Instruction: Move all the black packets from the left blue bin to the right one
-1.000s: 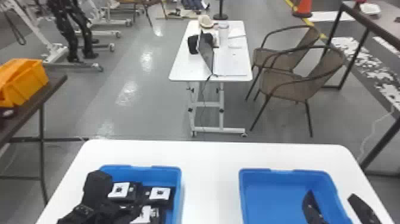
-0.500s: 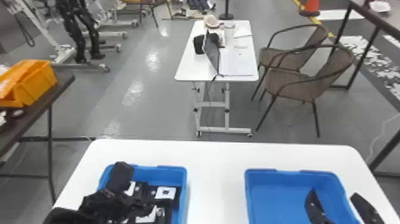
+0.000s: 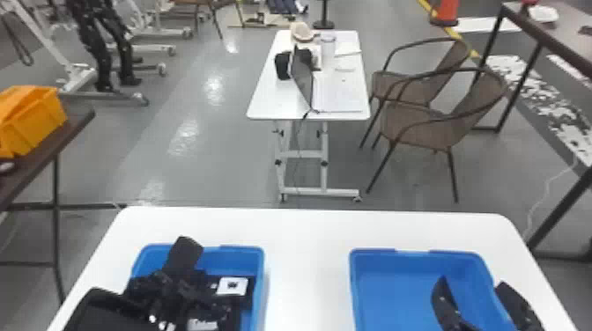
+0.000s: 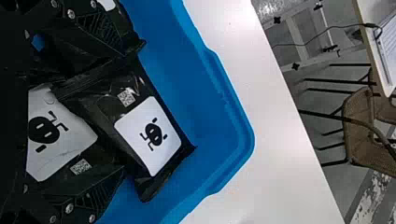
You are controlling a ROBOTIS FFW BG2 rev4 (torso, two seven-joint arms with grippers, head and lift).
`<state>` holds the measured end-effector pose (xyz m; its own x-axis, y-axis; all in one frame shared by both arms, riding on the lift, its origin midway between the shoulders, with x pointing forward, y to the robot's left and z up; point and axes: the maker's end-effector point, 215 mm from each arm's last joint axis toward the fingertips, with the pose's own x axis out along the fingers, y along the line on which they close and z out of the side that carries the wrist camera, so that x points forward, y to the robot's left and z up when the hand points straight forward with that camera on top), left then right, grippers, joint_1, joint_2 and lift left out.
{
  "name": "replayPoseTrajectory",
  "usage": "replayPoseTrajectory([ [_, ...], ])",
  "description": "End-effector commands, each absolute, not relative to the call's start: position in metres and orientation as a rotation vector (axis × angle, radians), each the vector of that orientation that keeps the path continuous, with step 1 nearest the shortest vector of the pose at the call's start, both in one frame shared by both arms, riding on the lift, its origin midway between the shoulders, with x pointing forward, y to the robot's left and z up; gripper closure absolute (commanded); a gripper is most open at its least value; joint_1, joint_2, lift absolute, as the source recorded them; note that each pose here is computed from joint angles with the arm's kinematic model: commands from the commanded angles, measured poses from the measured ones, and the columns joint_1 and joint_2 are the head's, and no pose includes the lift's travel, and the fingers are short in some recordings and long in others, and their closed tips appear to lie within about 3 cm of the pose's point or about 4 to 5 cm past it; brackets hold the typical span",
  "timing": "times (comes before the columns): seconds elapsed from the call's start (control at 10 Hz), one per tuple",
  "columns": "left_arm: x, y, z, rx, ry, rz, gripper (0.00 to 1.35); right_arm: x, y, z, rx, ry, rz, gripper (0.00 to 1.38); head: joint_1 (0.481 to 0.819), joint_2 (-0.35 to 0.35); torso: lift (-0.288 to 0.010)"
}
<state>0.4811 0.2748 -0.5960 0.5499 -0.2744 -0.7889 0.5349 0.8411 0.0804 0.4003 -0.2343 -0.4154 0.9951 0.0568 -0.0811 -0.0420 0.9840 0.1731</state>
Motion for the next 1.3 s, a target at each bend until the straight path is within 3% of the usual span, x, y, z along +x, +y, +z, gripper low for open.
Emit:
replayPoseTrajectory([
  [0.0, 0.487, 0.275, -0.602, 0.349, 0.876, -0.502, 0.19, 0.4, -0.233, -0.416, 0.178, 0.087, 0.05, 0.11, 0.695, 0.052, 0.0],
  [0.1, 0.491, 0.274, -0.603, 0.361, 0.881, -0.514, 0.24, 0.4, -0.233, -0.416, 0.178, 0.087, 0.05, 0.11, 0.695, 0.052, 0.0],
  [0.2, 0.493, 0.273, -0.604, 0.373, 0.885, -0.514, 0.43, 0.401, -0.233, -0.417, 0.178, 0.087, 0.05, 0.11, 0.695, 0.052, 0.0],
  [0.3, 0.493, 0.272, -0.605, 0.37, 0.885, -0.513, 0.7, 0.4, -0.232, -0.418, 0.179, 0.09, 0.052, 0.11, 0.695, 0.051, 0.0],
  [0.5, 0.494, 0.262, -0.604, 0.368, 0.874, -0.534, 0.82, 0.399, -0.232, -0.418, 0.18, 0.092, 0.052, 0.11, 0.695, 0.048, 0.0],
  [0.9, 0.484, 0.257, -0.609, 0.351, 0.888, -0.569, 0.82, 0.399, -0.232, -0.418, 0.185, 0.091, 0.05, 0.11, 0.695, 0.032, 0.0],
  [1.2, 0.482, 0.249, -0.582, 0.343, 0.784, -0.571, 0.82, 0.399, -0.232, -0.42, 0.189, 0.094, 0.049, 0.11, 0.695, 0.024, 0.0],
])
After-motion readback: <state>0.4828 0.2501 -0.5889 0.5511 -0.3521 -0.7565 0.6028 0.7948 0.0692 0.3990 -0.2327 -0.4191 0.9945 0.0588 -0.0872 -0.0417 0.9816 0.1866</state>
